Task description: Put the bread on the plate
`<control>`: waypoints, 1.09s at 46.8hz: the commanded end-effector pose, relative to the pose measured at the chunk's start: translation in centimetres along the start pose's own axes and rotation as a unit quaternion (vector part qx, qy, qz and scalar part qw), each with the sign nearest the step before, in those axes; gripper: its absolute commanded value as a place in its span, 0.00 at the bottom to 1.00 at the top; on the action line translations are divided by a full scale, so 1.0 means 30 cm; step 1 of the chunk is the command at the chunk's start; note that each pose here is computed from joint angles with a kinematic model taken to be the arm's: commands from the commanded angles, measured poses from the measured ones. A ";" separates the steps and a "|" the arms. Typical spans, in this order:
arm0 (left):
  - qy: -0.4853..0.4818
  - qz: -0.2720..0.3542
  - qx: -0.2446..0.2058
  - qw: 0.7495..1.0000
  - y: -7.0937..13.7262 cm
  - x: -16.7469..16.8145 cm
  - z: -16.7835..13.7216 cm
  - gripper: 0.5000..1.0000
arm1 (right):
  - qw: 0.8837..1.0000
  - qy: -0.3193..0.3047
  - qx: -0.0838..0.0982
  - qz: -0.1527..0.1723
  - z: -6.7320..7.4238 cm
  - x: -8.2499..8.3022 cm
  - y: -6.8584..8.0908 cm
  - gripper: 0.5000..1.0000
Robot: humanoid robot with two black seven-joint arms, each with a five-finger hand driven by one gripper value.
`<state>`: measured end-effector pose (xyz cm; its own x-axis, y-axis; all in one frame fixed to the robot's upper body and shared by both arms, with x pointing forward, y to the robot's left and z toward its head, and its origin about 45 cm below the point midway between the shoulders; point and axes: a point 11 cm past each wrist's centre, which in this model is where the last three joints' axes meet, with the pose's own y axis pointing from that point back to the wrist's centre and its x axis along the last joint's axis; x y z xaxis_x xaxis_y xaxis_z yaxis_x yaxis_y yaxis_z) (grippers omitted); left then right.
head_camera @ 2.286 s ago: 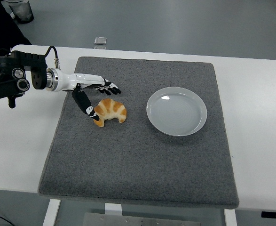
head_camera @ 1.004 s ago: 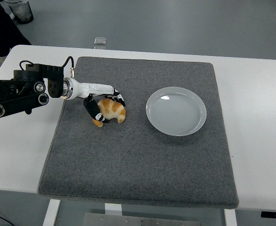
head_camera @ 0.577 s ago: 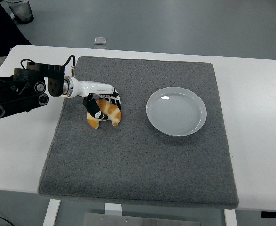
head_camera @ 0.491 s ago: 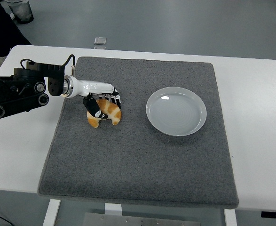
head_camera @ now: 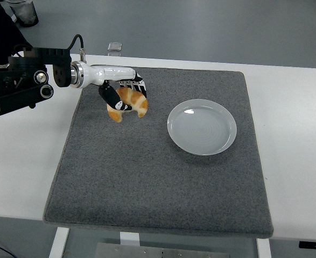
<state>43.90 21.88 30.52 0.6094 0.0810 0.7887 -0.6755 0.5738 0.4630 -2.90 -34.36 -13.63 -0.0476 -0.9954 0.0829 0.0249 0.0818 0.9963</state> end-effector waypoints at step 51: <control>-0.043 -0.021 -0.195 0.980 -0.178 0.022 0.392 0.00 | 1.000 0.000 0.001 0.000 -0.002 0.000 0.000 0.90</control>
<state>43.33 10.04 34.69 0.5858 0.0080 0.8104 -0.4399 0.8430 0.3096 -2.93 -34.36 -13.63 -0.0476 -0.9955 0.0825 0.0253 0.0814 0.9964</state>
